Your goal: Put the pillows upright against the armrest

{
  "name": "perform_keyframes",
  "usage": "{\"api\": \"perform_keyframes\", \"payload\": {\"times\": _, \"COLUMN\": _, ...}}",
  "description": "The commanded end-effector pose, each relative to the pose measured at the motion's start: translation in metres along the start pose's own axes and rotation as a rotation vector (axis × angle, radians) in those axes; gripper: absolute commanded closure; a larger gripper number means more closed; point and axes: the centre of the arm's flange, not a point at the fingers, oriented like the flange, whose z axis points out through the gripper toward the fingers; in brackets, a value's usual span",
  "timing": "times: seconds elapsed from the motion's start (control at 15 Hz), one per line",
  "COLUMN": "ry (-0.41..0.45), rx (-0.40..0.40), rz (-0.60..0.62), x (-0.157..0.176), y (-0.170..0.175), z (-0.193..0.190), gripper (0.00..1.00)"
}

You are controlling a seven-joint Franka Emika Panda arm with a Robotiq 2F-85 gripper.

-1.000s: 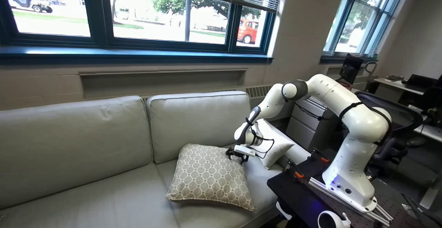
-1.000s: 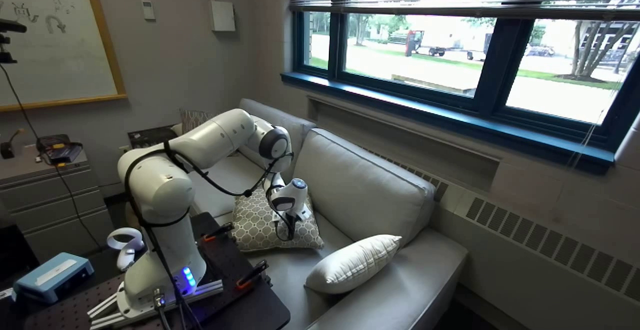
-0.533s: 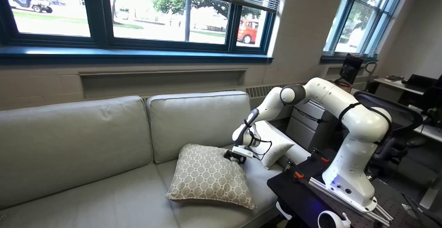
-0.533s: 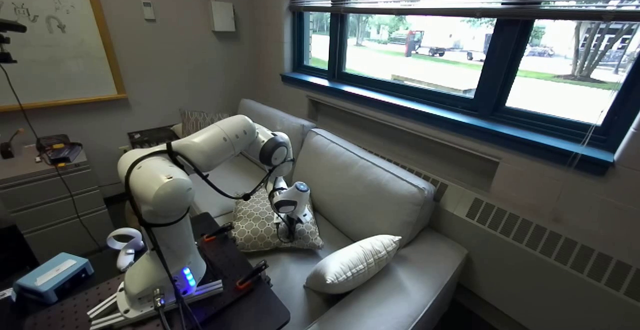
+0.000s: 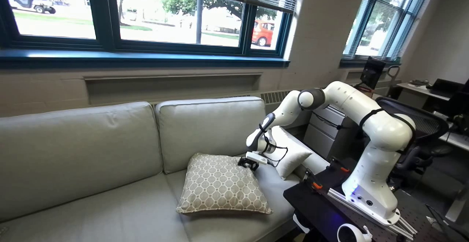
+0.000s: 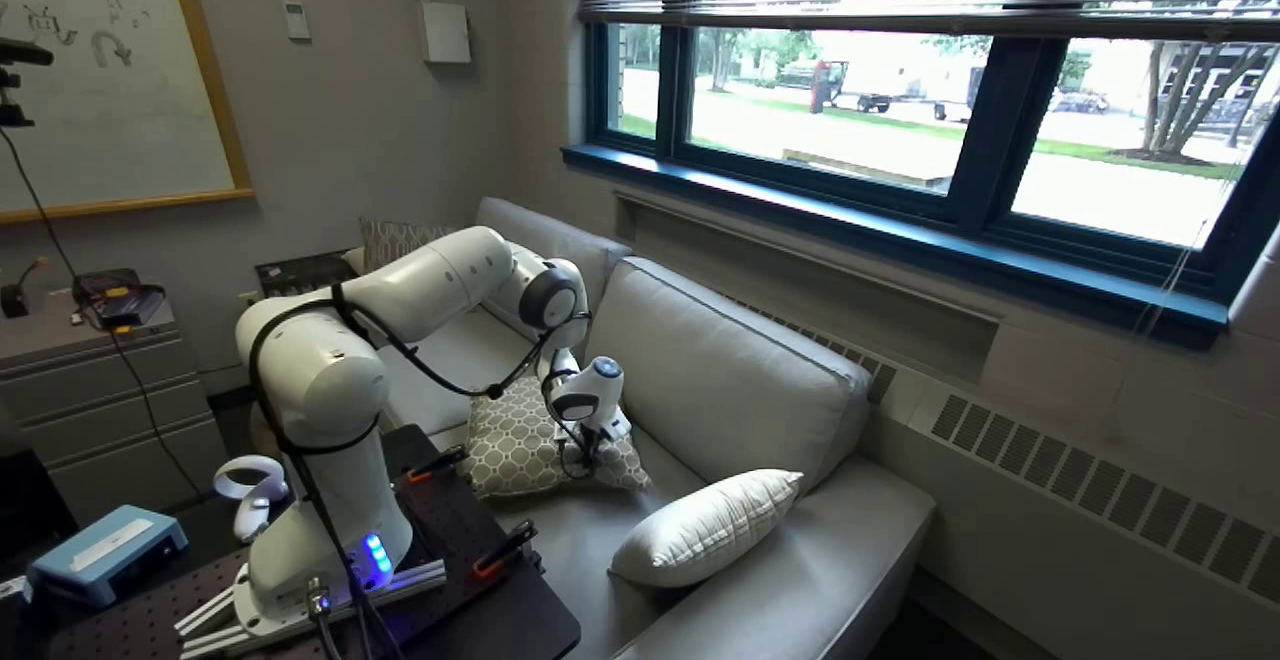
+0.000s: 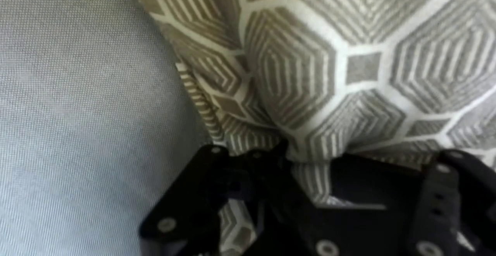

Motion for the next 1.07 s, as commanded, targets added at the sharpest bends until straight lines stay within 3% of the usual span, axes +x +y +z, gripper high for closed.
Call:
{"api": "perform_keyframes", "payload": {"times": 0.0, "ry": 0.080, "rx": 0.098, "rz": -0.015, "x": -0.007, "y": -0.035, "z": -0.038, "gripper": 0.89}}
{"api": "perform_keyframes", "payload": {"times": 0.27, "ry": 0.240, "rx": 0.177, "rz": -0.084, "x": -0.027, "y": -0.066, "z": -0.103, "gripper": 0.87}}
{"api": "perform_keyframes", "payload": {"times": 0.6, "ry": 0.443, "rx": 0.307, "rz": -0.121, "x": -0.059, "y": -0.070, "z": -0.186, "gripper": 0.89}}
{"api": "perform_keyframes", "payload": {"times": 1.0, "ry": 0.520, "rx": 0.409, "rz": -0.111, "x": -0.043, "y": -0.072, "z": -0.261, "gripper": 0.90}}
